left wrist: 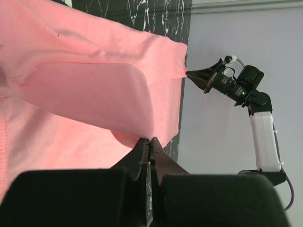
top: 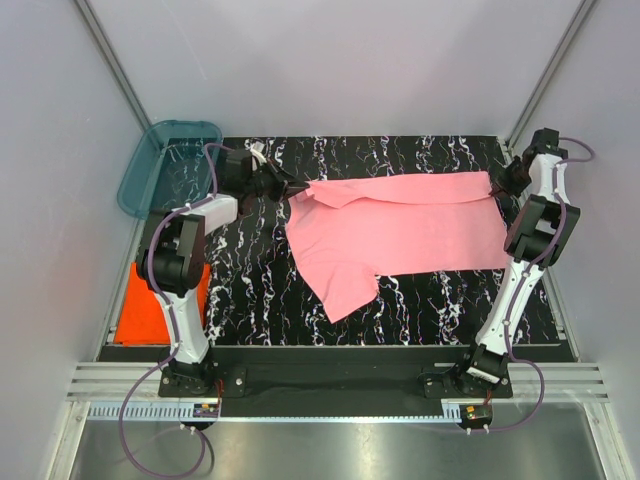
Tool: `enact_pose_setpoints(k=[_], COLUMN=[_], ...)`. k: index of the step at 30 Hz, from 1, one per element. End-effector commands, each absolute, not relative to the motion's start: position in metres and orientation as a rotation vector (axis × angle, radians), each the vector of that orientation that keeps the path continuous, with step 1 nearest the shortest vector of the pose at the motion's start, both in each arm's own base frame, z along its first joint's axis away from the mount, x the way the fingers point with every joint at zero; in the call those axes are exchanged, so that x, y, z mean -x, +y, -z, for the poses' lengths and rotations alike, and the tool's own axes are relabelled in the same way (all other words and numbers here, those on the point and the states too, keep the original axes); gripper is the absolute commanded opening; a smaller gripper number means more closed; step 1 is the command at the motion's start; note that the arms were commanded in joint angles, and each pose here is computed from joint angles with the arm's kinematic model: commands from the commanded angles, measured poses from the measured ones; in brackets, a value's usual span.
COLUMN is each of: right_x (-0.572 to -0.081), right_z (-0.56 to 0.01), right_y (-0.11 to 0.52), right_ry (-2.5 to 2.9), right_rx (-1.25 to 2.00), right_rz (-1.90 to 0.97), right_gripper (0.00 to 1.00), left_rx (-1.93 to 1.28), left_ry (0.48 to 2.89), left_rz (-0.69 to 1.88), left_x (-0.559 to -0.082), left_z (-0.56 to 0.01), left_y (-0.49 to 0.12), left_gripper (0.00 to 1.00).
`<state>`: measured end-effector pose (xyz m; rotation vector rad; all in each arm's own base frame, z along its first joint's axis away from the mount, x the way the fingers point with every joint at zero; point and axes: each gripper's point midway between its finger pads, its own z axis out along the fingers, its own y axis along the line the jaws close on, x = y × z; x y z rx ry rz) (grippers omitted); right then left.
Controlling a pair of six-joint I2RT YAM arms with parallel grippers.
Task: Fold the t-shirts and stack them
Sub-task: Fold the tshirt
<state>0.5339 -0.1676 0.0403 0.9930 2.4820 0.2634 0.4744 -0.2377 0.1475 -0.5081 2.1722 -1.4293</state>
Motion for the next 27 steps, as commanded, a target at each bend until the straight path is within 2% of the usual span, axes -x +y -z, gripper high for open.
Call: enact_pose_setpoints(k=[1, 3, 4, 5, 8, 9, 10, 11, 12, 13, 14, 15, 16, 17, 18, 19, 23, 25, 27], right_x=[-0.531, -0.529, -0.525, -0.523, -0.523, -0.523, -0.533, -0.523, -0.526, -0.540, -0.528, -0.534, -0.526, -0.524, -0.520, -0.519, -0.523, -0.528, -0.528], right_z=[-0.056, -0.057, -0.063, -0.068, -0.094, -0.100, -0.130, -0.113, -0.119, -0.148, -0.127, -0.136, -0.123, -0.118, -0.116, -0.108, -0.099, -0.092, -0.091], right_y=[-0.175, -0.179, -0.180, -0.179, -0.148, -0.134, -0.119, -0.098, -0.064, -0.049, -0.027, 0.008, 0.027, 0.047, 0.067, 0.129, 0.179, 0.198, 0.220], right_ry=[2.460, 2.459, 2.463, 2.463, 2.449, 2.446, 2.367, 2.404, 2.397, 2.277, 2.316, 2.288, 2.318, 2.336, 2.347, 2.341, 2.320, 2.319, 2.324], right_rx=[-0.993, -1.005, -1.020, -1.021, -0.964, -0.944, -0.894, -0.888, -0.822, -0.765, -0.760, -0.667, -0.684, -0.654, -0.622, -0.548, -0.496, -0.492, -0.467], right_rz=[-0.219, -0.190, -0.169, -0.142, -0.160, -0.187, -0.228, -0.274, -0.378, -0.455, -0.527, -0.650, -0.716, -0.773, -0.846, -1.009, -1.119, -1.175, -1.220], right_gripper=[0.12, 0.28, 0.42, 0.51, 0.68, 0.70, 0.74, 0.74, 0.74, 0.74, 0.70, 0.68, 0.61, 0.61, 0.57, 0.51, 0.36, 0.23, 0.22], left_rx=[0.435, 0.439, 0.441, 0.441, 0.440, 0.438, 0.430, 0.433, 0.431, 0.417, 0.418, 0.401, 0.403, 0.401, 0.402, 0.399, 0.414, 0.414, 0.426], left_ry=[2.136, 2.151, 2.159, 2.165, 2.183, 2.184, 2.179, 2.186, 2.184, 2.168, 2.176, 2.159, 2.172, 2.169, 2.167, 2.158, 2.165, 2.154, 2.163], left_rz=[1.454, 1.459, 1.464, 1.466, 1.468, 1.467, 1.468, 1.467, 1.470, 1.474, 1.474, 1.478, 1.479, 1.479, 1.479, 1.473, 1.458, 1.457, 1.459], left_x=[-0.474, -0.473, -0.472, -0.472, -0.472, -0.474, -0.476, -0.478, -0.481, -0.486, -0.490, -0.497, -0.500, -0.503, -0.506, -0.514, -0.523, -0.528, -0.530], left_z=[-0.170, -0.167, -0.166, -0.164, -0.159, -0.157, -0.159, -0.155, -0.155, -0.161, -0.155, -0.162, -0.156, -0.156, -0.156, -0.156, -0.143, -0.143, -0.137], left_y=[-0.235, -0.236, -0.237, -0.237, -0.238, -0.237, -0.238, -0.239, -0.239, -0.240, -0.241, -0.242, -0.244, -0.245, -0.244, -0.244, -0.242, -0.240, -0.240], left_gripper=[0.00, 0.00, 0.00, 0.00, 0.00, 0.00, 0.00, 0.00, 0.00, 0.00, 0.00, 0.00, 0.00, 0.00, 0.00, 0.00, 0.00, 0.00, 0.00])
